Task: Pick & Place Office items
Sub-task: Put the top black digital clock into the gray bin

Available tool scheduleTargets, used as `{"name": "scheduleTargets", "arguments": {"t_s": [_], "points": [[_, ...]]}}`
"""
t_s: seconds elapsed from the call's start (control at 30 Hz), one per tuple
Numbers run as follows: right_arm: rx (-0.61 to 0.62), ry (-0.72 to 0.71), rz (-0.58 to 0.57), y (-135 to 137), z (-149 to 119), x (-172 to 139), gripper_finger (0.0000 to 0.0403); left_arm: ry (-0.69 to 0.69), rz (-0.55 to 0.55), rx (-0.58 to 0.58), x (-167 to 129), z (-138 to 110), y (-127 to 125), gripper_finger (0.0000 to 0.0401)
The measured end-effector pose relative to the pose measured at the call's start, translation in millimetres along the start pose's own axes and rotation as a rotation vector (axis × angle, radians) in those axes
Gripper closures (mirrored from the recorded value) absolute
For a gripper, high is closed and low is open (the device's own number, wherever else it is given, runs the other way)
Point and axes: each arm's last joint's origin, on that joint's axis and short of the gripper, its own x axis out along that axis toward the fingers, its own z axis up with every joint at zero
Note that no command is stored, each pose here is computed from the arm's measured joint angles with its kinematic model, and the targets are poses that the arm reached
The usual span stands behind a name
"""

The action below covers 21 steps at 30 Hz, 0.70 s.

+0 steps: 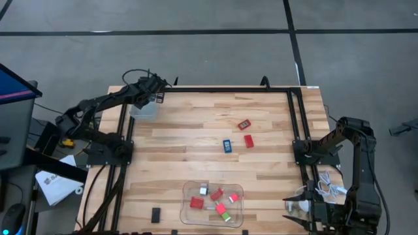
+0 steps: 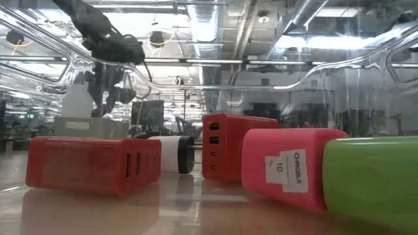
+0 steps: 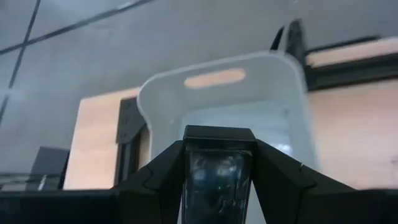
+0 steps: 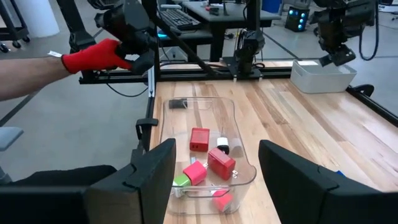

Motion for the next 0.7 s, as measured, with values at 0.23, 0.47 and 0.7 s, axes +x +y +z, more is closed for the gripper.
{"name": "scheduleTargets", "arguments": {"t_s": [0.23,0.47,0.7], "points": [[-0.002,-0.004,-0.001,0,0,0,0.0179,0.018,0.033,-0.008,7,-2,-3,0.0249],[-0.004,-0.003,-0.002,0,0,0,0.0179,0.085,0.056,-0.005,26,-6,-9,0.0249],[-0.005,-0.003,-0.002,0,0,0,0.0179,0.112,0.066,0.025,34,-8,-11,0.0247]]}}
